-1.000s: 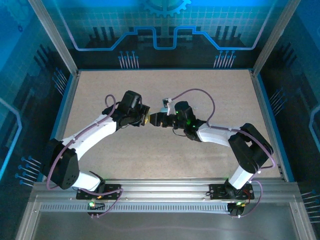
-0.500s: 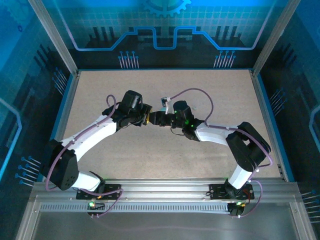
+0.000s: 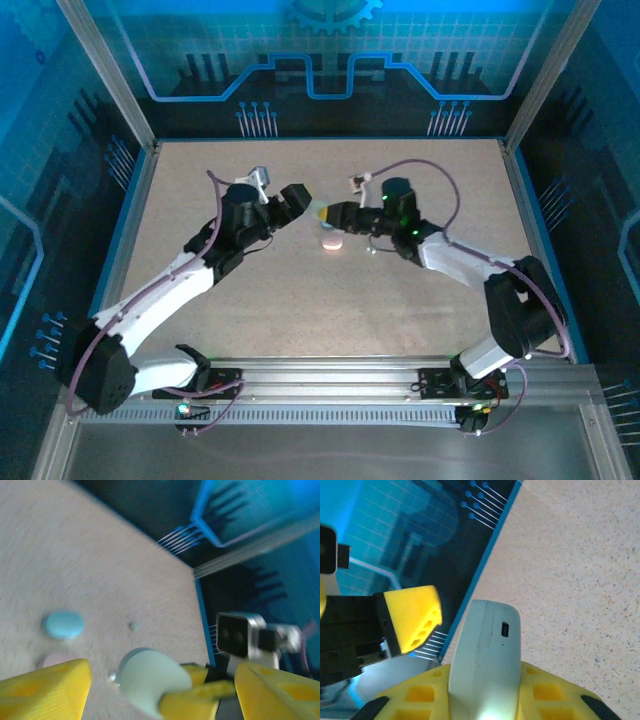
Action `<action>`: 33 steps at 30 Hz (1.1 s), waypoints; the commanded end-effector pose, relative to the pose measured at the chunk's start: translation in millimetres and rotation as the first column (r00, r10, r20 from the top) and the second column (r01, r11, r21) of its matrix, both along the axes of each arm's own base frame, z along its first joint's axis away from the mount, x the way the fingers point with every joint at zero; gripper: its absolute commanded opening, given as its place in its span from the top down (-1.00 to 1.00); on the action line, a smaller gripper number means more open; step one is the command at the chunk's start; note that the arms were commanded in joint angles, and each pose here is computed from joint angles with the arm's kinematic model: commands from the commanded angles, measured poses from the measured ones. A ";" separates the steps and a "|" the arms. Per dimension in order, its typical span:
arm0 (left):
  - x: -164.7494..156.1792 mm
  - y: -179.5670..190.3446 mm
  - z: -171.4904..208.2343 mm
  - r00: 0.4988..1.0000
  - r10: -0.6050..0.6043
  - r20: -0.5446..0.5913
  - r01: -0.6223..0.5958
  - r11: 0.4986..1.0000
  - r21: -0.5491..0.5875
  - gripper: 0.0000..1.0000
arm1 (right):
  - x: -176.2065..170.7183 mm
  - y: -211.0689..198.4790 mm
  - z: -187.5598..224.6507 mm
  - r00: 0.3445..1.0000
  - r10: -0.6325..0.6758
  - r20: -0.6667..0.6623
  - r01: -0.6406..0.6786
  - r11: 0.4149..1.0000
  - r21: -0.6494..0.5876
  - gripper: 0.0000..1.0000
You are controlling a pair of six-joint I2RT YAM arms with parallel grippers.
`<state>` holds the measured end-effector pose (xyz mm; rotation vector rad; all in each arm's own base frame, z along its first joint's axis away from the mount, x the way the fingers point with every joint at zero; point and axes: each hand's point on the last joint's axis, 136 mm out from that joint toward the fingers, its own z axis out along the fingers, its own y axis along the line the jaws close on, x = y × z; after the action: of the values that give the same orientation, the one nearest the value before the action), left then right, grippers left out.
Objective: Insert wireless bluetooth earbuds into charging case
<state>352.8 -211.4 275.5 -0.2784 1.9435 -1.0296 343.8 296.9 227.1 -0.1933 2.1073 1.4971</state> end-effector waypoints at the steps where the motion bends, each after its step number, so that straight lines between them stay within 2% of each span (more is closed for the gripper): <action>1: -27.2 -15.9 53.4 0.800 -0.291 0.525 0.112 0.932 0.346 -0.49 | -27.3 -14.6 39.1 0.971 0.208 -0.117 -0.193 0.973 0.125 0.60; 3: -40.6 -24.2 48.3 0.700 -0.435 0.566 0.129 0.857 0.499 -0.42 | -34.0 -25.4 55.1 0.948 0.280 -0.148 -0.255 0.952 0.170 0.60; 5: -56.2 -38.0 40.9 0.596 -0.598 0.536 0.197 0.756 0.624 -0.43 | -42.0 -31.7 69.0 0.927 0.335 -0.168 -0.300 0.932 0.202 0.62; 6: -62.4 -43.6 36.2 0.548 -0.660 0.514 0.230 0.710 0.666 -0.43 | -45.9 -34.0 76.7 0.919 0.358 -0.168 -0.320 0.923 0.216 0.62; 7: -64.6 -46.6 33.0 0.521 -0.690 0.503 0.248 0.686 0.684 -0.45 | -50.5 -34.6 83.8 0.911 0.380 -0.159 -0.341 0.913 0.225 0.62; 9: -69.3 -54.2 32.0 0.453 -0.728 0.514 0.277 0.663 0.695 -0.48 | -59.8 -35.1 96.7 0.898 0.415 -0.142 -0.377 0.896 0.234 0.61; 15: -71.9 -69.2 51.9 0.309 -0.735 0.604 0.291 0.678 0.675 -0.51 | -81.0 -37.1 110.5 0.875 0.464 -0.137 -0.431 0.877 0.213 0.61; 18: -71.7 -76.0 56.9 0.269 -0.748 0.607 0.319 0.663 0.677 -0.49 | -88.0 -34.9 115.3 0.867 0.483 -0.124 -0.453 0.866 0.211 0.60; 23: -67.6 -77.8 69.2 0.251 -0.721 0.646 0.300 0.692 0.656 -0.48 | -92.5 -32.9 114.5 0.858 0.497 -0.131 -0.466 0.860 0.206 0.60; 33: -76.3 -84.3 73.6 0.213 -0.751 0.625 0.363 0.654 0.664 -0.17 | -90.6 -27.3 112.4 0.853 0.505 -0.136 -0.474 0.856 0.204 0.58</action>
<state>283.1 -292.5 336.9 1.1124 1.1883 -0.8745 259.5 265.7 329.3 -0.5269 2.1936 2.0248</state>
